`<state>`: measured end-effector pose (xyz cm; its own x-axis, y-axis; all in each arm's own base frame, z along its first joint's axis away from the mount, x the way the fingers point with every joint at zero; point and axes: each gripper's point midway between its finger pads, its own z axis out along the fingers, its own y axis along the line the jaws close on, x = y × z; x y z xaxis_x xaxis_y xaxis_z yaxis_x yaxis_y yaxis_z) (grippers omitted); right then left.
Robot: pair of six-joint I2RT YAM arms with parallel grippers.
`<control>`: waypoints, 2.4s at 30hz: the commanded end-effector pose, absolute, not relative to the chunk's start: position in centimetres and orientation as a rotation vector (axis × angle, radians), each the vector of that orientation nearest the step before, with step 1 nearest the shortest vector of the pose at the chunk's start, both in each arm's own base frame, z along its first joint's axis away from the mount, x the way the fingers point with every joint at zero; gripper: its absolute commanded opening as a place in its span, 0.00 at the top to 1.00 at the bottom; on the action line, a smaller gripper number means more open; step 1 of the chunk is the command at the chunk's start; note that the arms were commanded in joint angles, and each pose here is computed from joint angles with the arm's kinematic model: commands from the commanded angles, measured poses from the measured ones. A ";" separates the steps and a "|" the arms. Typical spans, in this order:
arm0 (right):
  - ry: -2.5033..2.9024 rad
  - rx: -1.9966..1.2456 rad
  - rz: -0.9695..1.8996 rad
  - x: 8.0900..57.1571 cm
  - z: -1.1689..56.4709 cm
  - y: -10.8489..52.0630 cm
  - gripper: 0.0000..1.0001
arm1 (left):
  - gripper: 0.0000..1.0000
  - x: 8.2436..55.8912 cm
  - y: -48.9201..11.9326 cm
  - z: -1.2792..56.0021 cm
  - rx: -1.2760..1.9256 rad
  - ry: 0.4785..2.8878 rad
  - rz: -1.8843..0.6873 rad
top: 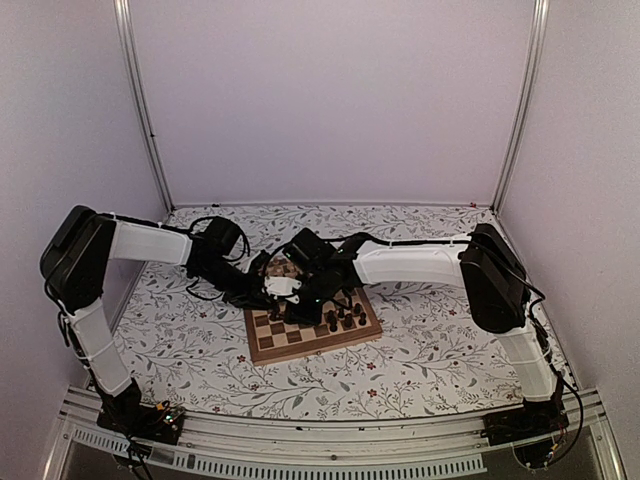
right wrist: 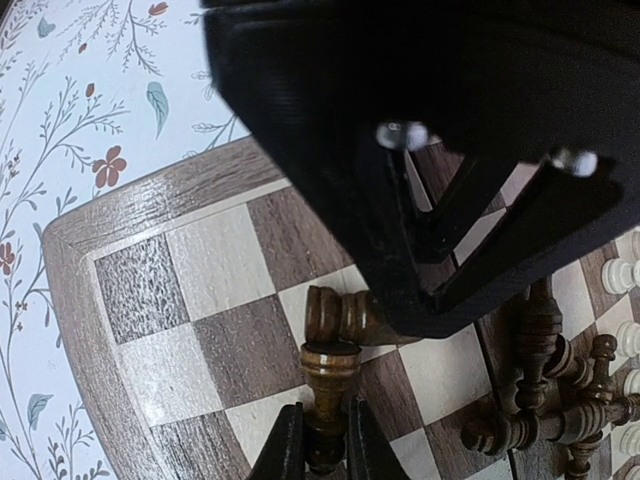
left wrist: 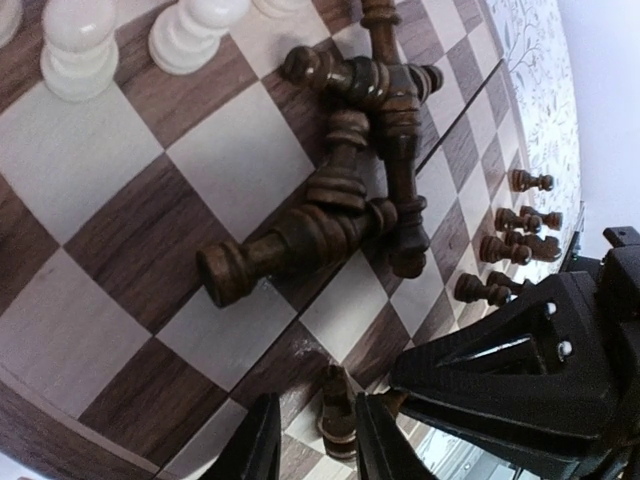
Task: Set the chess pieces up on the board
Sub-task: Pick up the chess piece from the chessboard, then place the chess piece on the chessboard.
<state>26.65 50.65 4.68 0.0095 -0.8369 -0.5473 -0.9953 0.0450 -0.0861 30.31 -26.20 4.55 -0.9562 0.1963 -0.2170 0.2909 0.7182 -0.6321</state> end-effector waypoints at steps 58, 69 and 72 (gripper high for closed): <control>2.097 -1.508 0.166 34.3 12.1 29.1 0.91 | 0.98 23.8 -29.1 17.2 0.695 1.665 -0.812; 2.153 -1.516 0.180 34.0 9.4 28.9 0.91 | 0.98 22.1 -30.4 13.9 0.790 1.661 -0.799; 2.148 -1.513 0.181 34.3 9.5 29.1 0.91 | 0.98 22.3 -30.7 12.9 0.798 1.686 -0.803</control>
